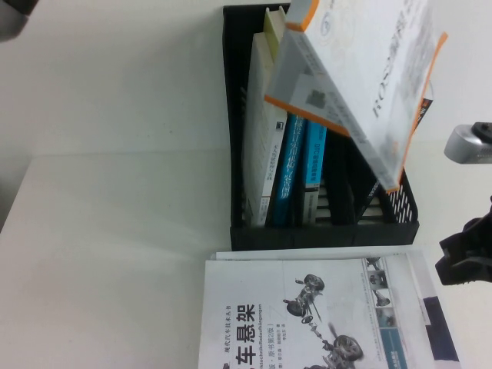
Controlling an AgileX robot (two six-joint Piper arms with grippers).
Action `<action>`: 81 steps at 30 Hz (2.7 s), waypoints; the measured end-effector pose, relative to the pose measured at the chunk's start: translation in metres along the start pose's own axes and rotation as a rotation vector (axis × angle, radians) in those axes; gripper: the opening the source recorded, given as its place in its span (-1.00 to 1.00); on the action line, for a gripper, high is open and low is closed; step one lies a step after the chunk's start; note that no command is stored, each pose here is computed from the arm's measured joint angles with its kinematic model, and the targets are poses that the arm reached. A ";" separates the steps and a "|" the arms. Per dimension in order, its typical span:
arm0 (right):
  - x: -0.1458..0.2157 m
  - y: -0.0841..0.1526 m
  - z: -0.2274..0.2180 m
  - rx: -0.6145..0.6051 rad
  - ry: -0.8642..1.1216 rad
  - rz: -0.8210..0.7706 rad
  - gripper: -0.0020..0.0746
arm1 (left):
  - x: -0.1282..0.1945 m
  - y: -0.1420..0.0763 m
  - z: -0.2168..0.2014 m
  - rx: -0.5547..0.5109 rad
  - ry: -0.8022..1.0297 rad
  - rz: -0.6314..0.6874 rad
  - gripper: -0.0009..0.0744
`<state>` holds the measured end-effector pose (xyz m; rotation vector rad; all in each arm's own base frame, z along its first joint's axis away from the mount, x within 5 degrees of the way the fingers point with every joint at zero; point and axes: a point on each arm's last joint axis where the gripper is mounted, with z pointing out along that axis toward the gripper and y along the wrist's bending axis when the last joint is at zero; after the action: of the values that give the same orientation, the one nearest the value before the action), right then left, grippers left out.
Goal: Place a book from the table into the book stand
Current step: Place the book on the book shelf
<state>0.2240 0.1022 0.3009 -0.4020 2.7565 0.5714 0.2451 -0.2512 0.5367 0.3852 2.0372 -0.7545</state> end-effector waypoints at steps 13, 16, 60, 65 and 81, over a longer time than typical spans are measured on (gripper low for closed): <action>0.000 0.000 0.000 -0.001 0.004 0.000 -0.96 | 0.009 -0.050 -0.002 0.188 -0.084 0.128 -0.70; 0.000 0.000 0.000 -0.001 0.004 0.000 -0.96 | 0.011 -0.045 0.001 0.123 -0.069 0.163 -0.70; -0.002 0.005 -0.009 -0.021 -0.077 -0.012 -0.96 | -0.008 0.075 0.036 -0.300 0.052 0.009 -0.70; -0.002 0.005 -0.009 -0.025 -0.077 -0.012 -0.96 | -0.003 0.080 0.069 -0.279 0.051 0.010 -0.70; -0.002 0.005 -0.009 -0.028 -0.074 -0.019 -0.96 | 0.014 0.096 0.132 -0.280 0.051 0.034 -0.70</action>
<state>0.2219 0.1036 0.3109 -0.4052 2.6737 0.6085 0.3740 -0.2627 0.4366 0.2787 2.1420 -0.4336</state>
